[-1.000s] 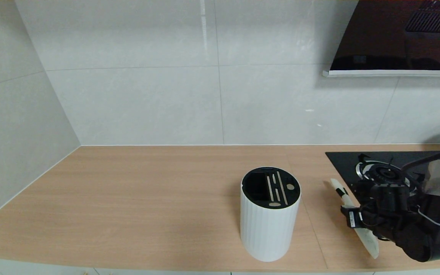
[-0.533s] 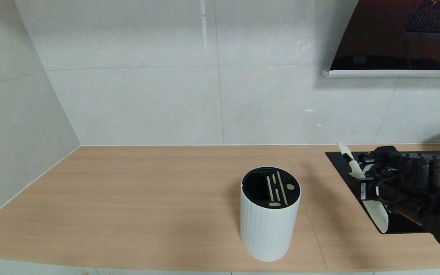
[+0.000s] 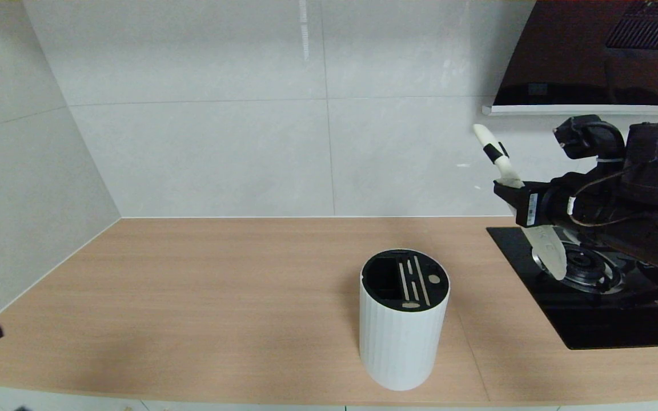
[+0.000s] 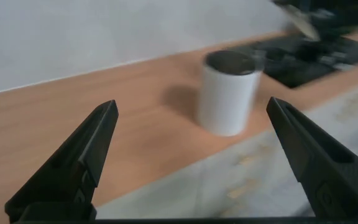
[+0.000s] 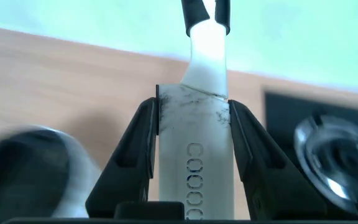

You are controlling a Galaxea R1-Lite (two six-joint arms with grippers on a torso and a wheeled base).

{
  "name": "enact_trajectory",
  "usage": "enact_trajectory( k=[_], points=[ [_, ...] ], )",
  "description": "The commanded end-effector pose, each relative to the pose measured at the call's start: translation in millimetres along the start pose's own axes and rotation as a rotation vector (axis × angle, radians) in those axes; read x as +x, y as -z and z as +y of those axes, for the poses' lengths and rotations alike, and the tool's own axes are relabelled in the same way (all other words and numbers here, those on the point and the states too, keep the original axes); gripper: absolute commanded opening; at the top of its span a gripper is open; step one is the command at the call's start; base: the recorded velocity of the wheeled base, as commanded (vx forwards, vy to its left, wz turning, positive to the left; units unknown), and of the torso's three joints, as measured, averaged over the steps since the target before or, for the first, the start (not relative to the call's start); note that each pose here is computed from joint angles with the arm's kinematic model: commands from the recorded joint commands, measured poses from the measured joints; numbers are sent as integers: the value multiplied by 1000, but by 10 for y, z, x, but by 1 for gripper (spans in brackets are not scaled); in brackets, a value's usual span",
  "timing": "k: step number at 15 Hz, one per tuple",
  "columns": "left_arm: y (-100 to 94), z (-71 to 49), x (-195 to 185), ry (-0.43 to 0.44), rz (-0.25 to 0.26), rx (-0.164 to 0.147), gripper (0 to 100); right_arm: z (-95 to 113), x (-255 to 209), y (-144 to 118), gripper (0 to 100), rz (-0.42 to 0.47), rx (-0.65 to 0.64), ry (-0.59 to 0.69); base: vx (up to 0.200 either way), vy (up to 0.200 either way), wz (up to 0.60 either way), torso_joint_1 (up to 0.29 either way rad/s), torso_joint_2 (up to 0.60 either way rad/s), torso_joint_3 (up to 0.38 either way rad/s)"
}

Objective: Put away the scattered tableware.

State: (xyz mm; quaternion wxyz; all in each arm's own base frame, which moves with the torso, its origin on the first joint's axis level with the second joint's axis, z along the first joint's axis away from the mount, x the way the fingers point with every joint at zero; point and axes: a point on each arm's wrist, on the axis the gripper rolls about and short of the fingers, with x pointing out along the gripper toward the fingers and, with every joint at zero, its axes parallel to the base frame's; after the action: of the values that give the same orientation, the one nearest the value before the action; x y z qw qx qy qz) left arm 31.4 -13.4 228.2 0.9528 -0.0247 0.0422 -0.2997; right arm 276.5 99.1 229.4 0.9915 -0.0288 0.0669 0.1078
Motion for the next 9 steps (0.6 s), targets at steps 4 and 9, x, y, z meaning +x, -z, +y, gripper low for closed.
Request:
enact_trajectory(
  k=[4,9],
  points=[
    [-123,476,1479,252,144,-226,100,394,-249,-168,0,-61,20,-54,0,0,0,0,0,0],
    [-20,473,2068,342,7,-520,100,819,-460,-63,0,-25,37,-223,0,0,0,0,0,0]
  ],
)
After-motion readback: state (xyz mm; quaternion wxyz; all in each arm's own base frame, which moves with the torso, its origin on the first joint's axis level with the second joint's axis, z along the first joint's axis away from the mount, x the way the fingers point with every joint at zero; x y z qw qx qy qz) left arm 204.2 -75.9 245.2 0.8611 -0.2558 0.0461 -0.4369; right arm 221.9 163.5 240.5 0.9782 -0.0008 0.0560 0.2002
